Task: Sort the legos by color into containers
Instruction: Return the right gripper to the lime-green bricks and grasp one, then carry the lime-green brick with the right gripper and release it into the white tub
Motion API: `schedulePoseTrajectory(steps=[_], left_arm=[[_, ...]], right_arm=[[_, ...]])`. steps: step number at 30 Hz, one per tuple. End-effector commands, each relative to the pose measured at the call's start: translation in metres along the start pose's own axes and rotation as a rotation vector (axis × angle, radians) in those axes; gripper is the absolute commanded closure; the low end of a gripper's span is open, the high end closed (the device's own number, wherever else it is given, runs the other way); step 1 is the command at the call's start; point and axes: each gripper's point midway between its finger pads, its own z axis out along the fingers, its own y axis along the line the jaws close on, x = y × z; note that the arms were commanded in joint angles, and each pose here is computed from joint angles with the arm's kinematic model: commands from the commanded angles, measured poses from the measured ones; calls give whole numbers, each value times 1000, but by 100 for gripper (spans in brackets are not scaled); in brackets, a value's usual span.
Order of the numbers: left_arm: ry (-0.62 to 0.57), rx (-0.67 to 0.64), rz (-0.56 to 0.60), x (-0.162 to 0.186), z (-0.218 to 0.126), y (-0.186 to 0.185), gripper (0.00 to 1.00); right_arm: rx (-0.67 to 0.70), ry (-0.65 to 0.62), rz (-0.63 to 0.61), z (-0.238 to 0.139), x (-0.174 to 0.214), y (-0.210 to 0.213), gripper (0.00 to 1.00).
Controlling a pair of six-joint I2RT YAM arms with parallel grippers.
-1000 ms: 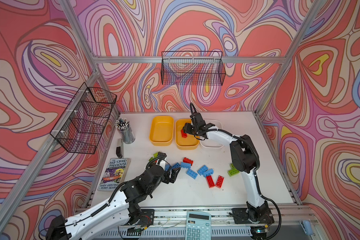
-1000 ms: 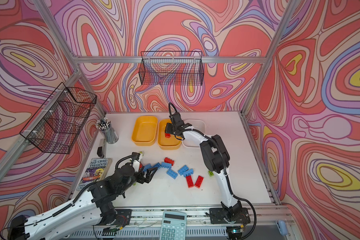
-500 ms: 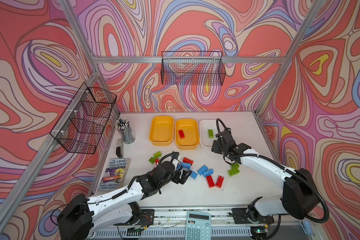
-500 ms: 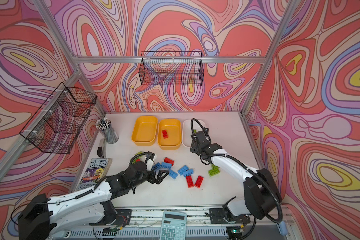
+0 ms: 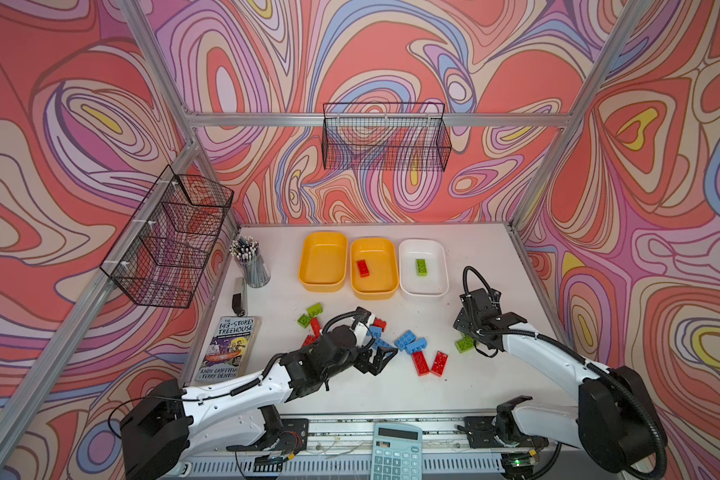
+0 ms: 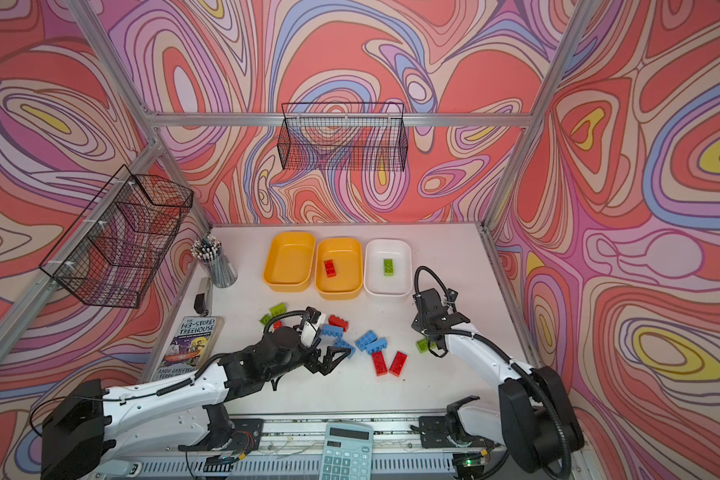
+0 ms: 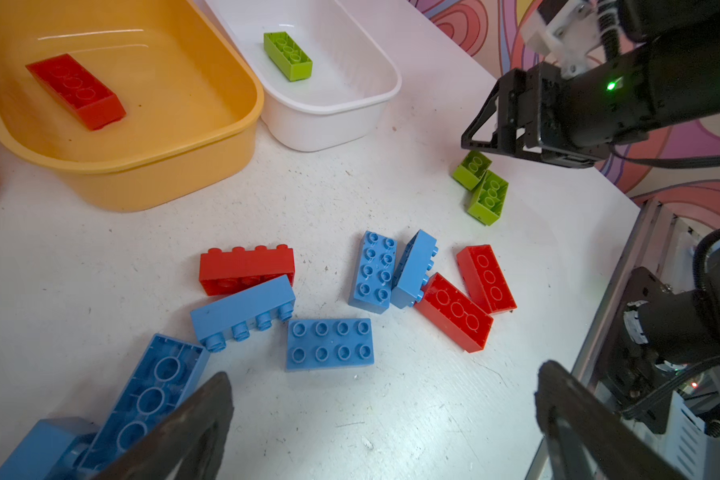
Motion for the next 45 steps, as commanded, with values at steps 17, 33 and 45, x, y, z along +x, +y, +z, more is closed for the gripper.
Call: schedulePoseTrajectory(steps=[17,33,45], left_arm=[[-27,-64,6,4,-11,15,0],[-32,-97,19,4,-17,22,0],[-19,-138,34,-1,-17,26,0]], right_arm=[[-62,52,3,29,8,25,27],[-80,-29,-60,2,-32,43,70],[-318,-127,-130,-19,-121,156,69]])
